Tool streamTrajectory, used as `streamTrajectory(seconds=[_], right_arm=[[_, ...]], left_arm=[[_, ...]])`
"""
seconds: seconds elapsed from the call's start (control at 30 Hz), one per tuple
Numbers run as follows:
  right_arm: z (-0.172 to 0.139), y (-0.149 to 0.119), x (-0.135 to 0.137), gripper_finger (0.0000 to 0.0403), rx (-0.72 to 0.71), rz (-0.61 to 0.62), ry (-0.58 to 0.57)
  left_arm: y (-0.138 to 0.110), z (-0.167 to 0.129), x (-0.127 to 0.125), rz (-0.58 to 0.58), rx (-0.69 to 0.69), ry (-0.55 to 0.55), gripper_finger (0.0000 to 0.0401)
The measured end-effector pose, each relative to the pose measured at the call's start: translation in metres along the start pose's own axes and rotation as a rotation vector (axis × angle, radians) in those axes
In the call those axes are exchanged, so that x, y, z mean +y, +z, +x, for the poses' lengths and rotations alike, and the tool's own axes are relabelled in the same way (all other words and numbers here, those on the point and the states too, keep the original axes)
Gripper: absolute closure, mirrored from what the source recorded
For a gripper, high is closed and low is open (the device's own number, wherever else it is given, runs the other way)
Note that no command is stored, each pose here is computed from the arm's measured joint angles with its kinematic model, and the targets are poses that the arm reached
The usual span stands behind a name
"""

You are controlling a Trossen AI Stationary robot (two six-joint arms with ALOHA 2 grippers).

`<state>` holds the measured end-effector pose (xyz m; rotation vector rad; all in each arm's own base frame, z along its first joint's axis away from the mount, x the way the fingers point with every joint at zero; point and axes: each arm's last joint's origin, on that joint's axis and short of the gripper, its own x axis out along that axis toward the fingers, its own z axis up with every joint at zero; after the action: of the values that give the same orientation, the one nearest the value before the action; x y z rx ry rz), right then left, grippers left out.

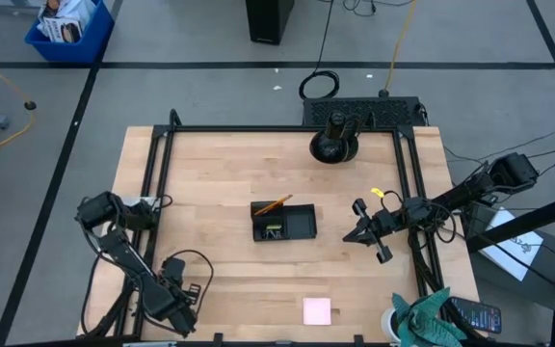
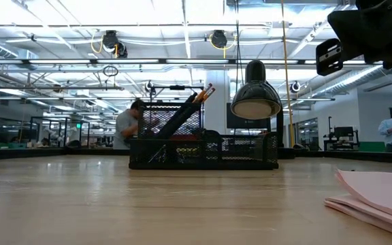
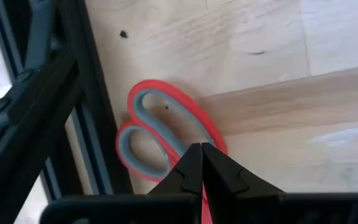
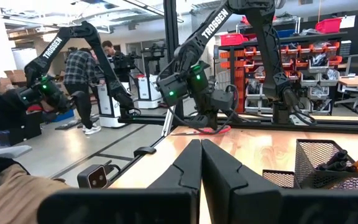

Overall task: Pick and place office supplies into organizer
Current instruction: Put the red scissors into the black desk organizer

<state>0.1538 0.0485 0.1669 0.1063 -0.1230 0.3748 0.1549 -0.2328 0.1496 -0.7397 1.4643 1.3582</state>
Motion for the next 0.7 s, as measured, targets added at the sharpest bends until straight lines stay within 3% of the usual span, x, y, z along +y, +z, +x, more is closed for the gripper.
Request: streamTrajectory(seconds=[0.33,0.53,0.7], right_arm=[[0.0,0.0,0.0,0.0399,0.0,0.0,-0.003],[0.0,0.0,0.0,0.0399,-0.001,-0.003,-0.003],[0.0,0.001,0.0,0.0399,-0.012,-0.003,-0.002]], left_arm=[[0.004,0.024,-0.003,0.027,0.029,-0.06,0.0387],[0.008,0.022,-0.011,0.087,0.013,-0.115,0.0398],[0.014,0.02,-0.02,0.127,0.027,-0.14,0.0384]])
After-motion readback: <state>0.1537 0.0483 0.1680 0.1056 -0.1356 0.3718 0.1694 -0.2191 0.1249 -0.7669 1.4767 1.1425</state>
